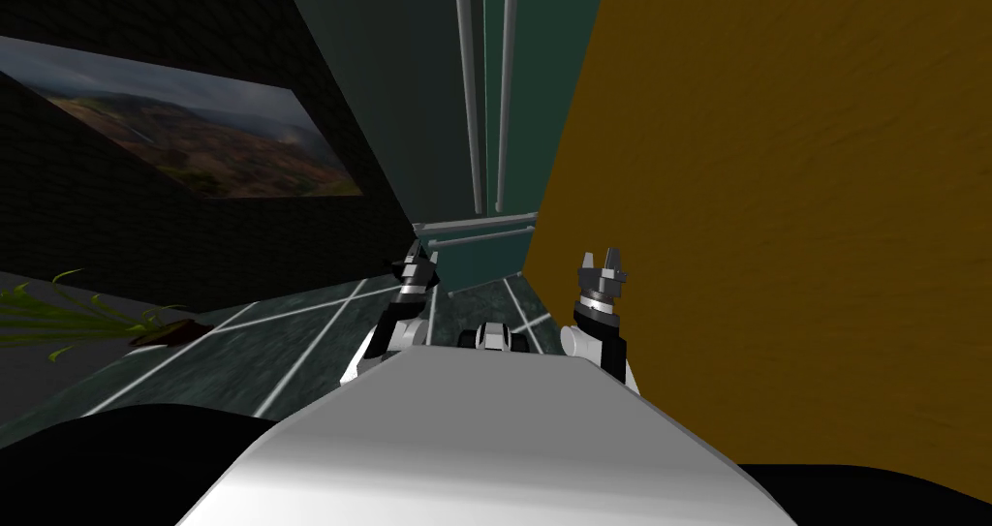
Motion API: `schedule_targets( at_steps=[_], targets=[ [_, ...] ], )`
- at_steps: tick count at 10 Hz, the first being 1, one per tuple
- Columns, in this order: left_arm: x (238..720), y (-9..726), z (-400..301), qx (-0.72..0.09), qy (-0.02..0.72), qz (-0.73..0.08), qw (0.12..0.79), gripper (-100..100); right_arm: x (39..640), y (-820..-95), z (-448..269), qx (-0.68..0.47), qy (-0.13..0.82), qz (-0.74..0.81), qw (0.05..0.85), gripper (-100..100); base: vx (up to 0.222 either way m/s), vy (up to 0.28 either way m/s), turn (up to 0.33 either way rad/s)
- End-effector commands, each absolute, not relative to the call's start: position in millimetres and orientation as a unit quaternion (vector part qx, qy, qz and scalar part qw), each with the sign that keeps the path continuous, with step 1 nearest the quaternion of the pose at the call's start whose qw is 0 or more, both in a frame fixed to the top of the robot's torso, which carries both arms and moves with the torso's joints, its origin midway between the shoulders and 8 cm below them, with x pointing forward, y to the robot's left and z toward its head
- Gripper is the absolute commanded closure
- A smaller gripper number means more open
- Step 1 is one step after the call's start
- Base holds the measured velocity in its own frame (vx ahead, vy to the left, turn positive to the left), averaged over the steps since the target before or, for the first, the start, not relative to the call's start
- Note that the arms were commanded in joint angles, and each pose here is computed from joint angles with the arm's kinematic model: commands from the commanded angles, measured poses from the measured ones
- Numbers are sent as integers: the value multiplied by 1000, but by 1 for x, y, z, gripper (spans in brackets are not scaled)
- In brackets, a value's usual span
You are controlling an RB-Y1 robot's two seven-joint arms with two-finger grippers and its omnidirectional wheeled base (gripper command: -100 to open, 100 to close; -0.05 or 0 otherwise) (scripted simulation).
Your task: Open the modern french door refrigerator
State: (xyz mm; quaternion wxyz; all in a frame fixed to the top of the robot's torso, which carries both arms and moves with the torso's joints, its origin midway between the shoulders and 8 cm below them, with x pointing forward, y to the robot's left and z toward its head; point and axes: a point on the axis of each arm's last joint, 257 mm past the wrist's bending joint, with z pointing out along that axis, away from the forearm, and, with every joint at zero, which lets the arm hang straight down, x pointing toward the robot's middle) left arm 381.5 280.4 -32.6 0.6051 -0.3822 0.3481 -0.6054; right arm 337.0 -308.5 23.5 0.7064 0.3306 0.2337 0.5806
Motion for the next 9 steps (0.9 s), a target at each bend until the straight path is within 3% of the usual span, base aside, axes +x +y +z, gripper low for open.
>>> schedule_targets(
  at_steps=[1,9],
  targets=[
    [388,279,-34,-396,353,-610,589,-100,337,-309,23,331,234,581,706,0,94,-26,21],
    [408,268,-36,-441,366,-628,525,-100,337,-308,24,331,234,581,706,0,99,-20,59]
  ],
)
